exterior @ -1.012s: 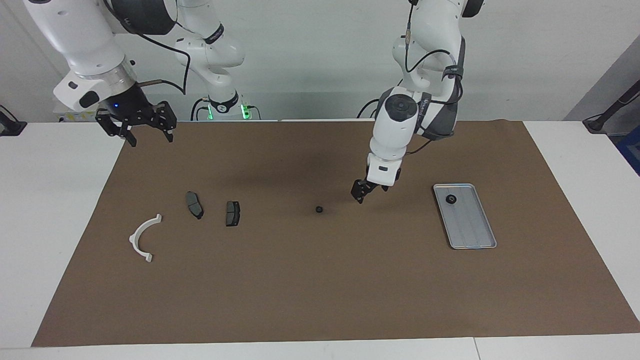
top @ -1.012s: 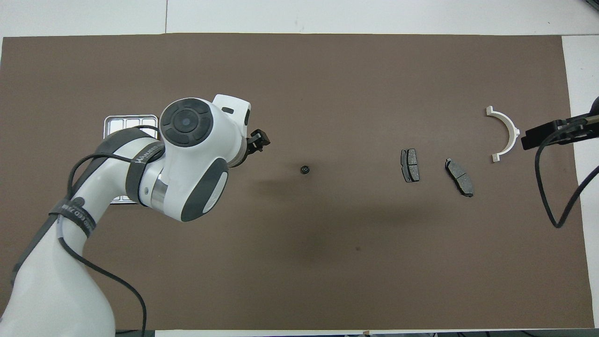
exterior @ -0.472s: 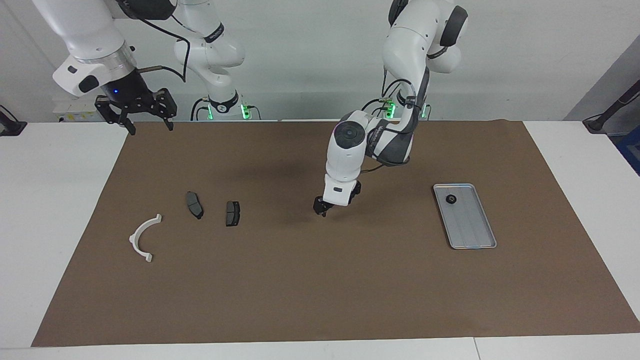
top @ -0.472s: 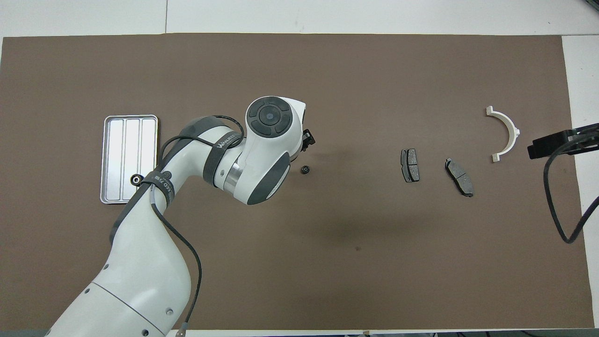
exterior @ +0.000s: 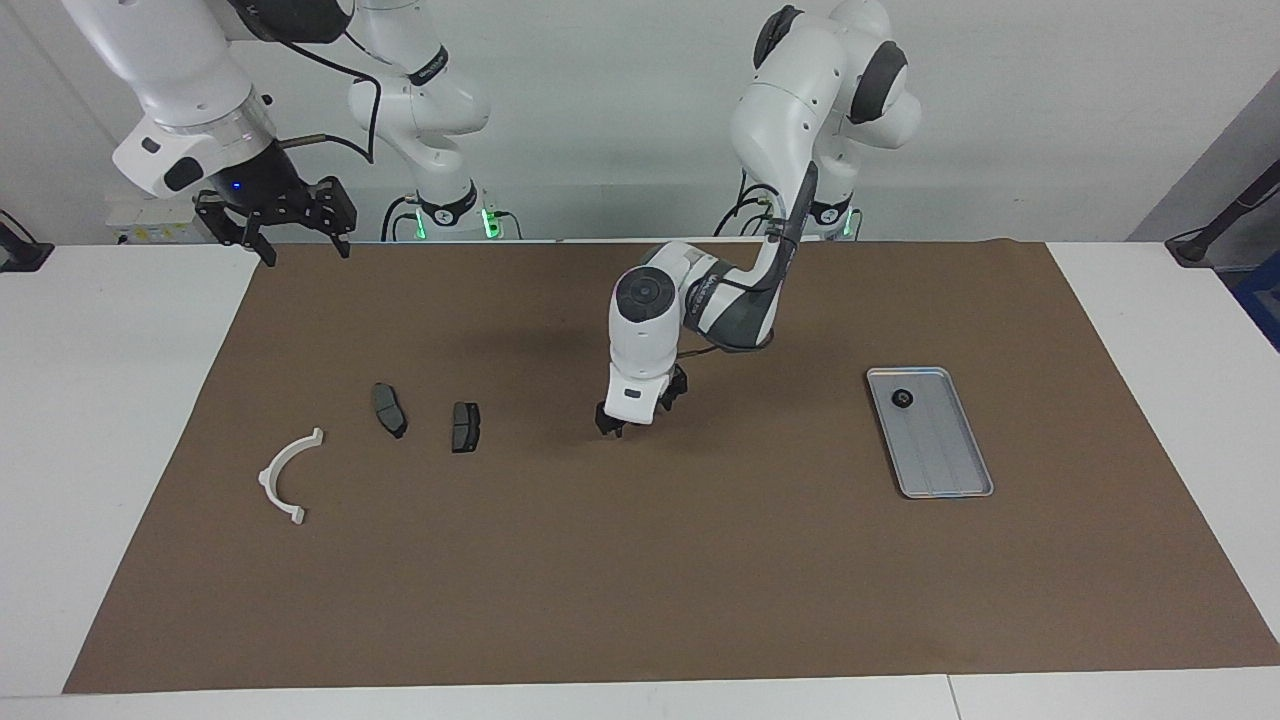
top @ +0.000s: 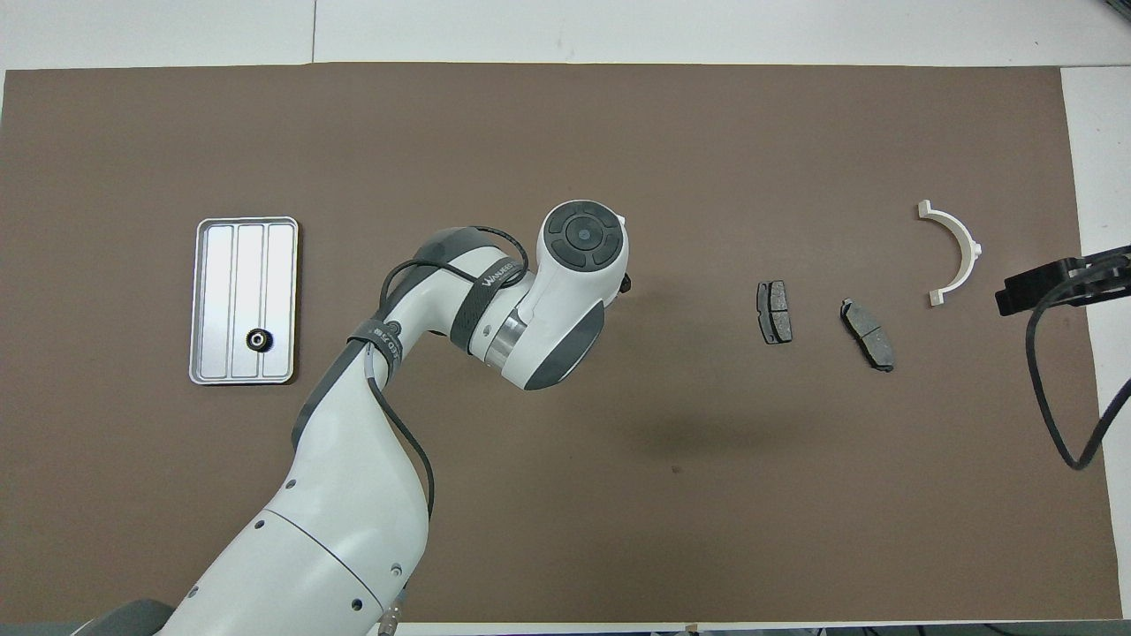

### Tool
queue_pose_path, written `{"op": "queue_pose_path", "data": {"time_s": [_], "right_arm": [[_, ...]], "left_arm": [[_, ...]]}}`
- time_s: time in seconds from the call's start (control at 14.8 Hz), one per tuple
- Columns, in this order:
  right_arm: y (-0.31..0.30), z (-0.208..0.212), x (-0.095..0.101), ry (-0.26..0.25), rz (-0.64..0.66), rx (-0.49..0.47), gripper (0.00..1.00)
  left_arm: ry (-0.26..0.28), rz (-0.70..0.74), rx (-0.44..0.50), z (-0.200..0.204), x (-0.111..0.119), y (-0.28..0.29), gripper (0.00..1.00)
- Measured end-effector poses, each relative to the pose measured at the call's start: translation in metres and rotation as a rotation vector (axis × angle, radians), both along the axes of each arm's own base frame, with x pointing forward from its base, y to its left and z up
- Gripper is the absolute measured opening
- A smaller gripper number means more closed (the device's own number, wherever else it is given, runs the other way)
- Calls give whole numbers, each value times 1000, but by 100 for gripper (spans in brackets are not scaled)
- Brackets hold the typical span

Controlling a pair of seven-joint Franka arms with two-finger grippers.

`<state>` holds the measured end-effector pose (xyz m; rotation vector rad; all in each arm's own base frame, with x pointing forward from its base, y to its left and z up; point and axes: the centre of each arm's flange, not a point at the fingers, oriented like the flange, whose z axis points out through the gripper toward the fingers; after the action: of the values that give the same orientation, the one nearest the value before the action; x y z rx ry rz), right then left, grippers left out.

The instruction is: Pick bearing gear from pile to tray

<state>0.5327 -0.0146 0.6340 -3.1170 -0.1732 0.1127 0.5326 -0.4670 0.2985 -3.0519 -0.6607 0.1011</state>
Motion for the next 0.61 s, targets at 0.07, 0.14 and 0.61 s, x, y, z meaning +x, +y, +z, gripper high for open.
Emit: {"op": "queue_pose_path", "data": {"time_s": [0.07, 0.14, 0.61], "right_arm": [[-1, 0, -1, 4, -2, 0, 86], [-2, -1, -1, 8, -5, 0, 89], [-13, -2, -5, 15, -30, -29, 89]], "left_arm": [[0, -1, 0, 0, -1, -1, 100], [1, -1, 1, 0, -1, -1, 100], [5, 10, 6, -8, -5, -1, 80]]}}
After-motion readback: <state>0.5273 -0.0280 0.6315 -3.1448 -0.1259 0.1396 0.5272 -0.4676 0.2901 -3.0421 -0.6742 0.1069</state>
